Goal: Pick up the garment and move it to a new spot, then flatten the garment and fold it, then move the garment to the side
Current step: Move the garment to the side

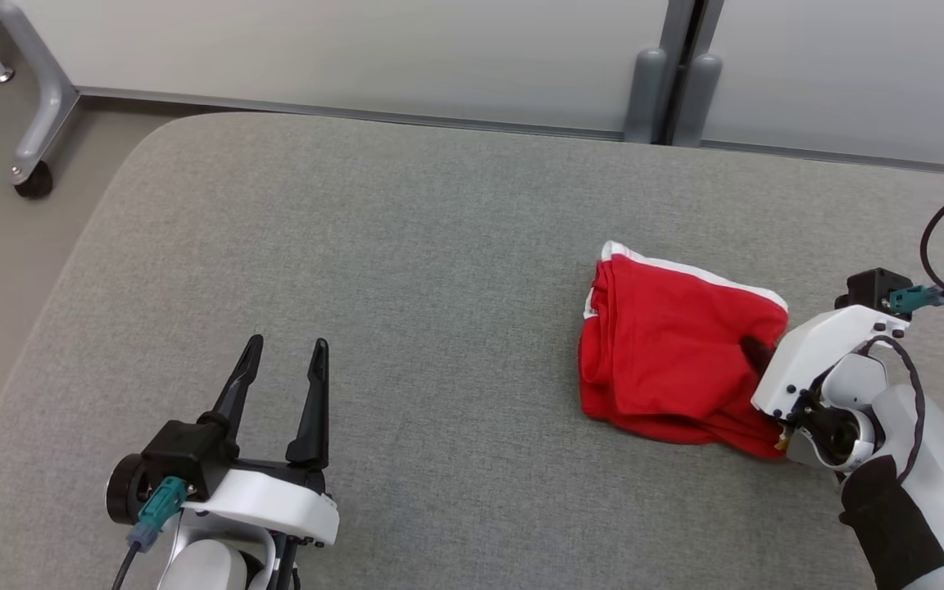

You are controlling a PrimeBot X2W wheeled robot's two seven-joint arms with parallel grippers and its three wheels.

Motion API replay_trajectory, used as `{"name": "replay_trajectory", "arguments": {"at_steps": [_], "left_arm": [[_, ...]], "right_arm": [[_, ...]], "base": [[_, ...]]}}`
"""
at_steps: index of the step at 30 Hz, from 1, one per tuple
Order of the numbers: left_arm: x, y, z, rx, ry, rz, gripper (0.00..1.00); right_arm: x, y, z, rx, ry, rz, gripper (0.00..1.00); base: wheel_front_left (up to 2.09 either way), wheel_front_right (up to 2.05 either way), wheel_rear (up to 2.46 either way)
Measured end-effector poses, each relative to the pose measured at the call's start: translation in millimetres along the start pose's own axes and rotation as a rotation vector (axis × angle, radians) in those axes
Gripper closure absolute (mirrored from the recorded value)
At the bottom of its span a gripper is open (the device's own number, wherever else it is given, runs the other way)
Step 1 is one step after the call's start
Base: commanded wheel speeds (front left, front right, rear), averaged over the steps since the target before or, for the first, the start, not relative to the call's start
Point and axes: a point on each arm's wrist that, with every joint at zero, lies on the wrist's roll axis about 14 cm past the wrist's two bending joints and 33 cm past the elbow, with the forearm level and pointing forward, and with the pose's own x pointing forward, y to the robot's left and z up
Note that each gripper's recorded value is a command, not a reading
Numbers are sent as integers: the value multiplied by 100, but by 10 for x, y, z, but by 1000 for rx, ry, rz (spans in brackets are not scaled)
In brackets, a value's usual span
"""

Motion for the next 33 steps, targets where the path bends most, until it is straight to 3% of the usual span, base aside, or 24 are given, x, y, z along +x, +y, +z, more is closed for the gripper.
{"name": "replay_trajectory", "arguments": {"at_steps": [6, 25, 33], "left_arm": [[35, -199, 15, 2, -8, -61, 0], [274, -1843, -145, -46, 25, -543, 0], [373, -2251, -367, -51, 73, -669, 0]], "right_arm": [[-175, -5, 172, -13, -113, 6, 100], [-1328, -681, 386, -19, -367, -108, 100], [-1550, -1108, 530, -139, -355, -216, 100]], "base": [[0, 0, 0], [0, 0, 0], [0, 0, 0]]}}
